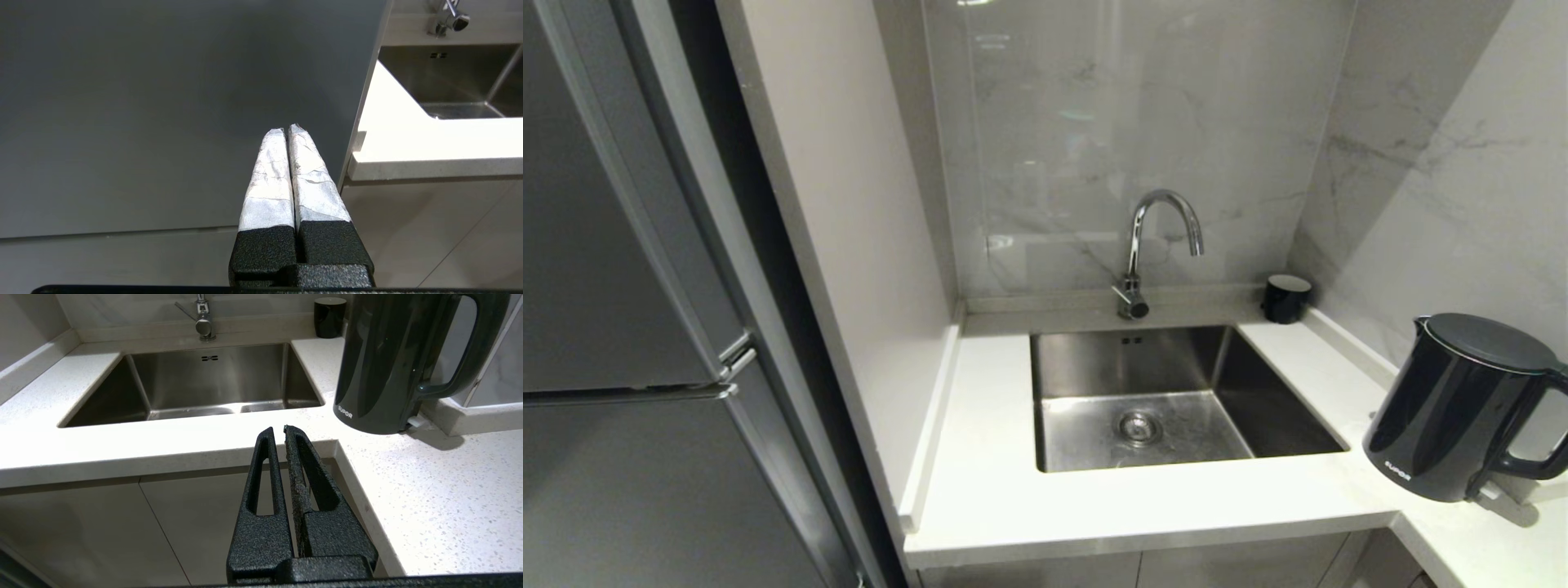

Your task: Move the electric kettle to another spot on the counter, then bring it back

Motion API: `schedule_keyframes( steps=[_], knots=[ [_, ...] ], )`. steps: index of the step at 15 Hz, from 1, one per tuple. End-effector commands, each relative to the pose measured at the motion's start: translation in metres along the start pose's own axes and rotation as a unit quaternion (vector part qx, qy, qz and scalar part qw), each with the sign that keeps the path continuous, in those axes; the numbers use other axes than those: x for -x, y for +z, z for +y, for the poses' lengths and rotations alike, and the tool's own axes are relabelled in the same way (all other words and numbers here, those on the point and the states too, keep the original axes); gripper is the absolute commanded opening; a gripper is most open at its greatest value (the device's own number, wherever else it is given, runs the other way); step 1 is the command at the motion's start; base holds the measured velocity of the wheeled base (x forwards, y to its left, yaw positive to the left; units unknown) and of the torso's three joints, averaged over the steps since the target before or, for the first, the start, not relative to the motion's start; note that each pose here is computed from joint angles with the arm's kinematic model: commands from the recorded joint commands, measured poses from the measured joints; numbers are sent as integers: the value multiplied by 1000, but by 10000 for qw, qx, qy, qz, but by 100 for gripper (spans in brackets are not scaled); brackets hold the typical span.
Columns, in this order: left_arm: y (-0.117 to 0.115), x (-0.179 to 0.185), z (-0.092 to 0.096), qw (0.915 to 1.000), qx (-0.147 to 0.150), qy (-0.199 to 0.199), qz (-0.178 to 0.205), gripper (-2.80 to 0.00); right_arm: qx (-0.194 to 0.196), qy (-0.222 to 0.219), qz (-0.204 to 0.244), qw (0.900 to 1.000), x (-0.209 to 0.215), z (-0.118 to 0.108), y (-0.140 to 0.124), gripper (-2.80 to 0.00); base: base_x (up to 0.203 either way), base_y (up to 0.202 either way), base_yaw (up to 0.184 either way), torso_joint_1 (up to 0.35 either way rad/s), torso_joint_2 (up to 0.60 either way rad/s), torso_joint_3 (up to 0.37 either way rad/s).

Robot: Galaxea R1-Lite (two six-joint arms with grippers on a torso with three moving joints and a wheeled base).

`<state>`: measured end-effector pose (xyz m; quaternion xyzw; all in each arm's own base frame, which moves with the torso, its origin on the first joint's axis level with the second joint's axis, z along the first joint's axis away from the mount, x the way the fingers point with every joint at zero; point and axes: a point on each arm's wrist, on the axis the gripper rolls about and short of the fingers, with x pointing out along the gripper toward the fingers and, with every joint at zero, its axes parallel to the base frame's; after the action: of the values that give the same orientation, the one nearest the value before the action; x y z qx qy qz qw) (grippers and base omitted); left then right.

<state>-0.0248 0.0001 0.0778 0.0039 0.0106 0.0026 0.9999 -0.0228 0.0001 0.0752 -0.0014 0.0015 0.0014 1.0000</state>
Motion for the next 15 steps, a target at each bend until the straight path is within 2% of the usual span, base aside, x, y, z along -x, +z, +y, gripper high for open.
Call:
schedule_keyframes(
  steps=[1, 15],
  knots=[
    [0, 0, 0, 10000, 0, 4, 9, -280, 1, 2, 8, 10000, 0, 0, 0, -280, 0, 0, 0, -133, 334, 200],
    [0, 0, 0, 10000, -8, 4, 9, -280, 1, 2, 8, 10000, 0, 0, 0, -280, 0, 0, 0, -133, 367, 232]
  ],
)
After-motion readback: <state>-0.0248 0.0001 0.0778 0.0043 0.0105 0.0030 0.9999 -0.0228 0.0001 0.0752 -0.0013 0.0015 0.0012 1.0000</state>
